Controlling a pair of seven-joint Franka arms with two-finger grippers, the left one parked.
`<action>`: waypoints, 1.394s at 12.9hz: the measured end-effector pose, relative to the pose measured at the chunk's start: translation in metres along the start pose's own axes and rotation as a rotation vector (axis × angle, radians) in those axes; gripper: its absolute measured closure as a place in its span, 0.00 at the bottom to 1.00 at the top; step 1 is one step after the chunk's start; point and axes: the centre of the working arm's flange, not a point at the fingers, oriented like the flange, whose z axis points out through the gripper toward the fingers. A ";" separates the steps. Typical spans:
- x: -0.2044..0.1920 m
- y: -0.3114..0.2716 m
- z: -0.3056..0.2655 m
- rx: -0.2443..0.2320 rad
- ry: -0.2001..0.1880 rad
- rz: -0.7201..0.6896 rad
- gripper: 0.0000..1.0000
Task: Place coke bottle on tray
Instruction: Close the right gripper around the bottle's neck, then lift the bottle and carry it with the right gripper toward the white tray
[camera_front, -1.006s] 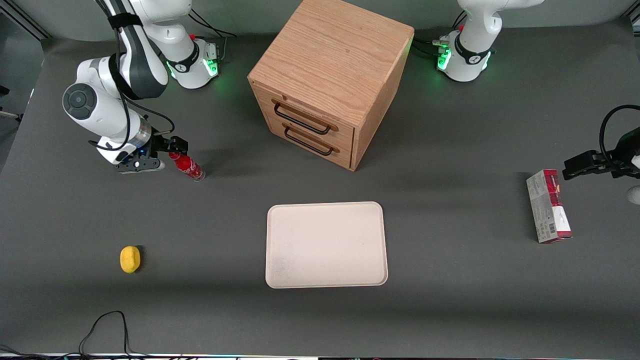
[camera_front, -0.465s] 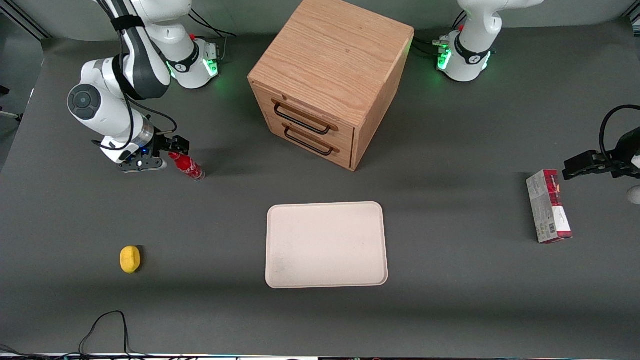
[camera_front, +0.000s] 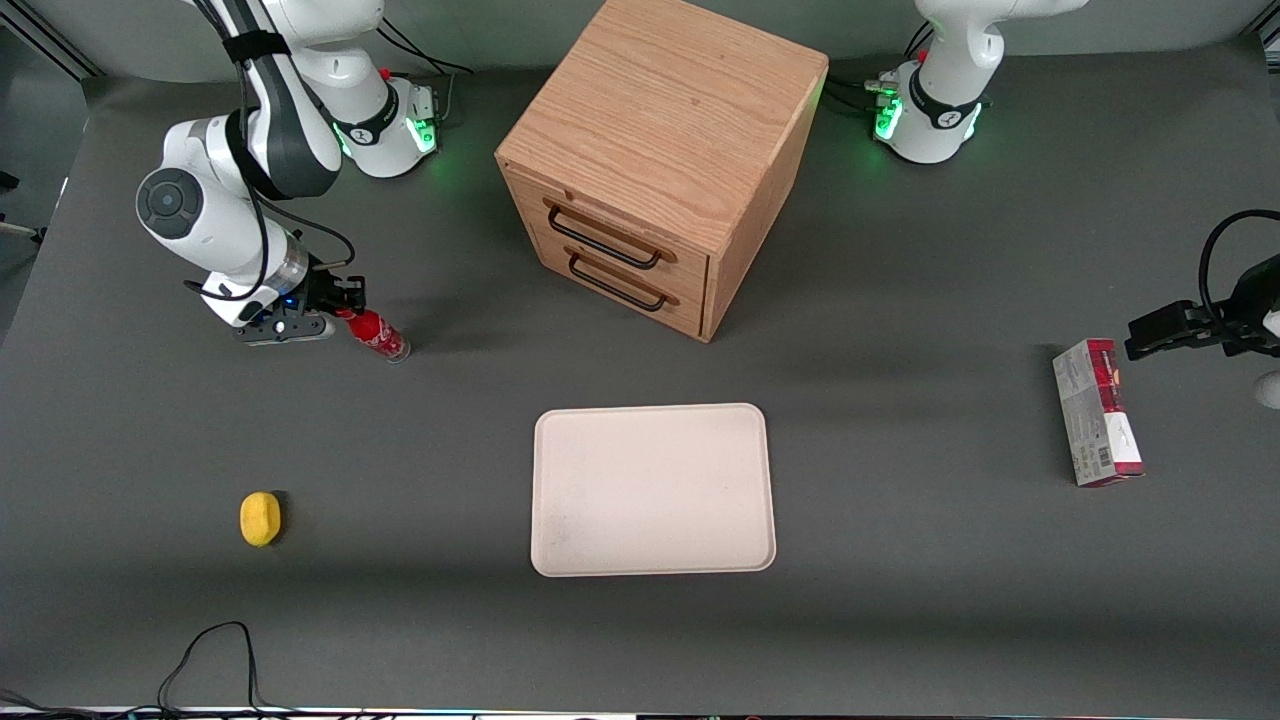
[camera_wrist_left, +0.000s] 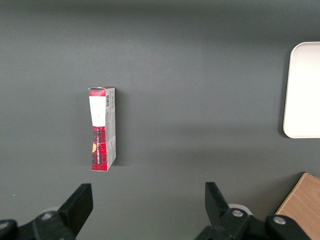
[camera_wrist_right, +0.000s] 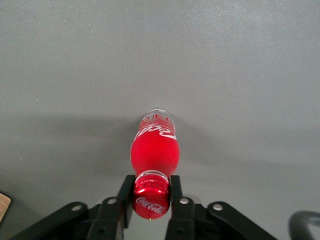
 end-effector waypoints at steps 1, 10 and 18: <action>0.000 0.000 0.000 0.000 0.000 0.000 0.69; 0.026 -0.003 -0.046 -0.001 -0.038 -0.002 0.69; 0.115 -0.016 -0.243 0.009 -0.187 -0.016 0.69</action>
